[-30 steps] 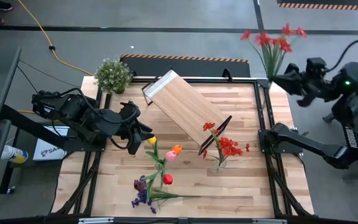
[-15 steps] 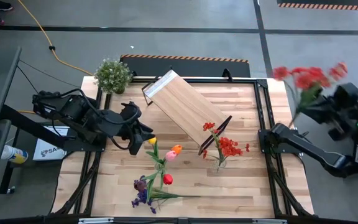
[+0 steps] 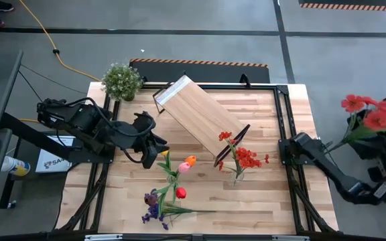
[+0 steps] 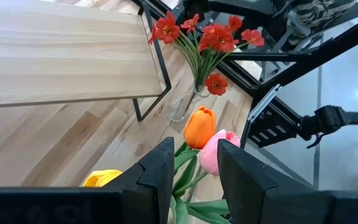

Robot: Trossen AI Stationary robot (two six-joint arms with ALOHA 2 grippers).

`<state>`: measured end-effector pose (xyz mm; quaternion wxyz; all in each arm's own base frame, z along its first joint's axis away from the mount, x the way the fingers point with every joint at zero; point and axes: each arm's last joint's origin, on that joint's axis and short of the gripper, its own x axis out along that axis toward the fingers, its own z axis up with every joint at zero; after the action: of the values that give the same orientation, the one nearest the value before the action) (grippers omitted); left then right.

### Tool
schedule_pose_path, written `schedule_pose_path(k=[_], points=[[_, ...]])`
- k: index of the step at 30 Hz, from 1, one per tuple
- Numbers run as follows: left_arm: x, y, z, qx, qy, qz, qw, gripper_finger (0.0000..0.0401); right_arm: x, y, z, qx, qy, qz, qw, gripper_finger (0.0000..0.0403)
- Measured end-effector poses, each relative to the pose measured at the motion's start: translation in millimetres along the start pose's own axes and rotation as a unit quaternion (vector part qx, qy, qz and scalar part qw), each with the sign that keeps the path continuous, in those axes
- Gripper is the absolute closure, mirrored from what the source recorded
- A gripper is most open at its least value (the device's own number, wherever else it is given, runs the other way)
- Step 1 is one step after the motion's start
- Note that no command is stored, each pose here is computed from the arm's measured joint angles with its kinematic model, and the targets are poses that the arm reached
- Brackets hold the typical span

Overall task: Pick and place flowers into a vace then onto a shelf
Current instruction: Put the orange flowers into the right transparent vase

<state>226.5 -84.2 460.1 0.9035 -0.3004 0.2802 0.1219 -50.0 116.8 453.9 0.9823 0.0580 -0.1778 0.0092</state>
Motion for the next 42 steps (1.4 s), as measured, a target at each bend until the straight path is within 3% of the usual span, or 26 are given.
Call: schedule_pose_path(k=[14,18,24,42], points=[[-0.3,0.1,0.0,0.0,0.0,-0.001,1.0,0.0245,47.2,40.3,-45.0,-0.079,0.057,-0.097,0.991,0.0403],[-0.4,0.1,-0.2,0.002,0.002,-0.001,1.0,0.0245,49.0,42.0,-55.0,-0.067,0.081,-0.096,0.99,0.0403],[-0.5,0.1,-0.1,0.008,0.002,-0.002,1.0,0.0245,38.9,38.0,-67.6,-0.019,0.072,-0.144,0.987,0.0403],[-0.5,0.1,-0.2,0.009,0.004,-0.002,1.0,0.0245,34.8,53.3,-84.3,-0.013,0.064,-0.157,0.985,0.0403]])
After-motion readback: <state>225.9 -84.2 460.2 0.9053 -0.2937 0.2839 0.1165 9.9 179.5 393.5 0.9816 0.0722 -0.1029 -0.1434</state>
